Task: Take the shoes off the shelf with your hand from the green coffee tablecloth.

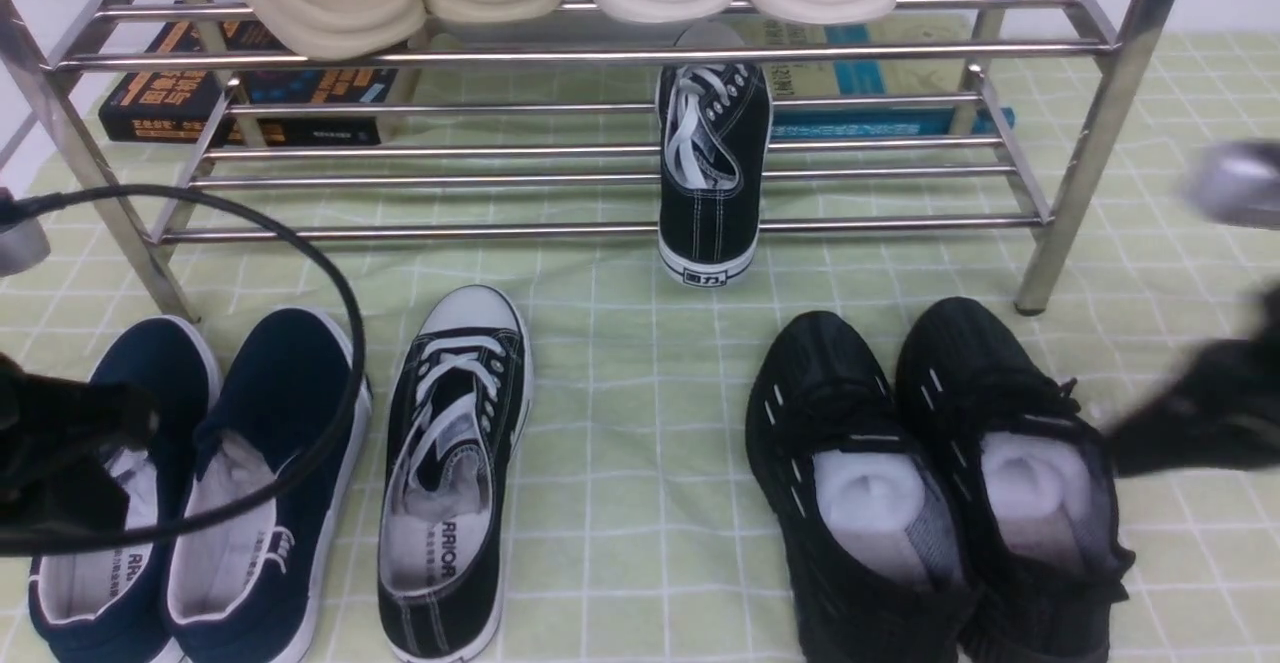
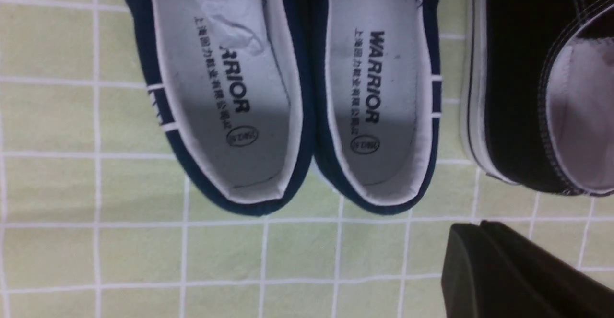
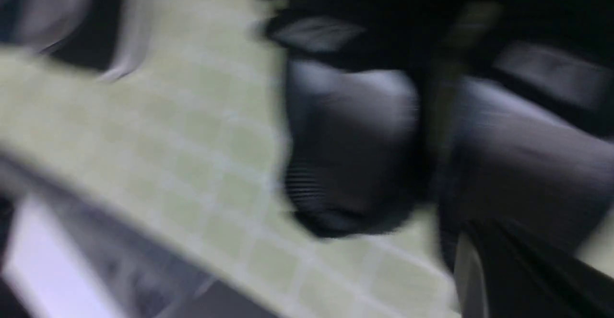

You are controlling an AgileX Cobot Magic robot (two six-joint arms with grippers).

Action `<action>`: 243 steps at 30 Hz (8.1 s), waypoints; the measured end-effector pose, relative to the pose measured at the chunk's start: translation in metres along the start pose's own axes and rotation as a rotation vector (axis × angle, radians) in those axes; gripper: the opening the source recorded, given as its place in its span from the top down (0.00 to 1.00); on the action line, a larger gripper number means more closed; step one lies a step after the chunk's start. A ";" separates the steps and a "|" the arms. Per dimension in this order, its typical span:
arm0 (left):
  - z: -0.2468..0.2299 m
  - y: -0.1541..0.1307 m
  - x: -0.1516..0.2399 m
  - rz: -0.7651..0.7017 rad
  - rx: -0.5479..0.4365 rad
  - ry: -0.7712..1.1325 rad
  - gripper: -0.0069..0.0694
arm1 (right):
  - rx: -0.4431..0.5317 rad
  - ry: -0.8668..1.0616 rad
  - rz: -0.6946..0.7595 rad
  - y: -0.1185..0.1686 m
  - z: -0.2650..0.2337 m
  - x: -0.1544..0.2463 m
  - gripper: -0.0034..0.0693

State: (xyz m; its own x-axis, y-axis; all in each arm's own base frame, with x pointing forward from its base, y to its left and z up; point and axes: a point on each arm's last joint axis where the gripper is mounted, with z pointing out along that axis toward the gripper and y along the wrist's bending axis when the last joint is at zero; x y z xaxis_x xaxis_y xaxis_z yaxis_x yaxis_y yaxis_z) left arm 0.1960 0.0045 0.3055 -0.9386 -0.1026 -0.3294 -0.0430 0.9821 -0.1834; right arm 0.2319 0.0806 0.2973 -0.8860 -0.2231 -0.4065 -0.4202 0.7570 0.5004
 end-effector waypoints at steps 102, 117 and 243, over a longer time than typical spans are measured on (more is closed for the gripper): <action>0.000 0.001 -0.001 -0.118 -0.011 -0.018 0.79 | 0.205 0.184 -0.379 0.218 0.169 -0.091 0.28; 0.000 0.001 0.000 -0.118 -0.011 -0.005 0.77 | 0.191 -0.131 -0.561 0.207 -0.067 -0.016 0.97; 0.016 0.012 0.151 0.033 -0.010 -1.131 0.87 | 0.720 -0.903 -0.031 -0.048 0.008 0.227 0.86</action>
State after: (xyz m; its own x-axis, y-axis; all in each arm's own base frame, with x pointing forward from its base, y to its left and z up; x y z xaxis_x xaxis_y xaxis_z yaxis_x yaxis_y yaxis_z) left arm 0.0591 -0.0021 0.2386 -0.0912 -0.1556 -0.9836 -0.0317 0.9877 -0.1533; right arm 0.0522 -0.0015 0.1750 -0.2919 0.0533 -0.9550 0.0275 0.9985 0.0473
